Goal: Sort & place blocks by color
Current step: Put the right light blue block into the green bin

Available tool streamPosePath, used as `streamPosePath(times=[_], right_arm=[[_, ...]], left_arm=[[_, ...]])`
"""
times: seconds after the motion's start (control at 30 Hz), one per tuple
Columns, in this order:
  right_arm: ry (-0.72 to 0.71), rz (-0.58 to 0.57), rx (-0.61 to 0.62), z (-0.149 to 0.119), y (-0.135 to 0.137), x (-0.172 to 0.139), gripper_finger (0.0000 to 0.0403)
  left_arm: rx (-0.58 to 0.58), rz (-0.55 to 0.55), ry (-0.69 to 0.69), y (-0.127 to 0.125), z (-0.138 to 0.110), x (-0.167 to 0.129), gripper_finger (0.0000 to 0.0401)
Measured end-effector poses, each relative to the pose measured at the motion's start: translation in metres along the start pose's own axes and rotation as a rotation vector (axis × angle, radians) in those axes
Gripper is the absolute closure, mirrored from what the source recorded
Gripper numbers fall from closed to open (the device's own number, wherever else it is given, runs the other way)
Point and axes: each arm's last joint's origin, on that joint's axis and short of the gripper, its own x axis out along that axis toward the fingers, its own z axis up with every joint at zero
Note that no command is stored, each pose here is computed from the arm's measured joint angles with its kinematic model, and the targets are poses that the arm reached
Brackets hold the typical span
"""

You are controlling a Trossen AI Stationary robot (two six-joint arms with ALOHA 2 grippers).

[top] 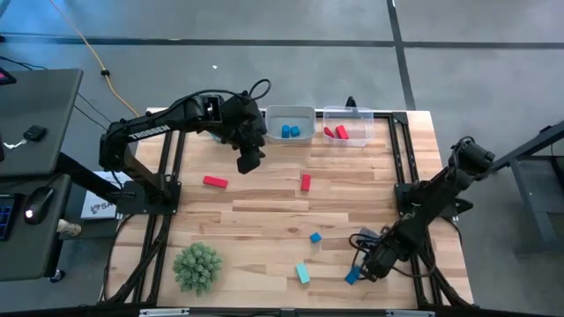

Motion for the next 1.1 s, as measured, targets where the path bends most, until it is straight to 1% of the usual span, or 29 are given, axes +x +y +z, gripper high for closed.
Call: streamPosePath(times=[0.1,0.33,0.47,0.6,0.73,0.9,1.1], right_arm=[[-0.034,-0.032,0.026,0.01,0.006,-0.013,0.0293],[-0.145,-0.024,0.062,0.043,0.02,-0.045,0.0293],[-0.214,-0.027,0.085,0.065,0.023,-0.06,0.0293],[-0.257,-0.025,0.101,0.085,0.02,-0.068,0.0293],[-0.308,-0.018,0.113,0.102,0.017,-0.072,0.0293],[-0.386,0.014,0.098,0.124,0.014,-0.075,0.0293],[-0.472,0.039,0.051,0.147,0.009,-0.08,0.0293]], left_arm=[[0.035,0.0,0.0,0.0,0.0,0.0,0.0256],[0.129,0.0,0.0,0.0,0.0,0.0,0.0256],[0.191,0.0,0.0,0.0,0.0,0.0,0.0256],[0.238,0.0,0.0,0.0,0.0,0.0,0.0256],[0.237,0.0,0.0,0.0,0.0,0.0,0.0256],[0.193,0.001,0.0,0.001,0.0,0.0,0.0256],[0.172,0.001,0.0,0.001,0.0,0.0,0.0256]])
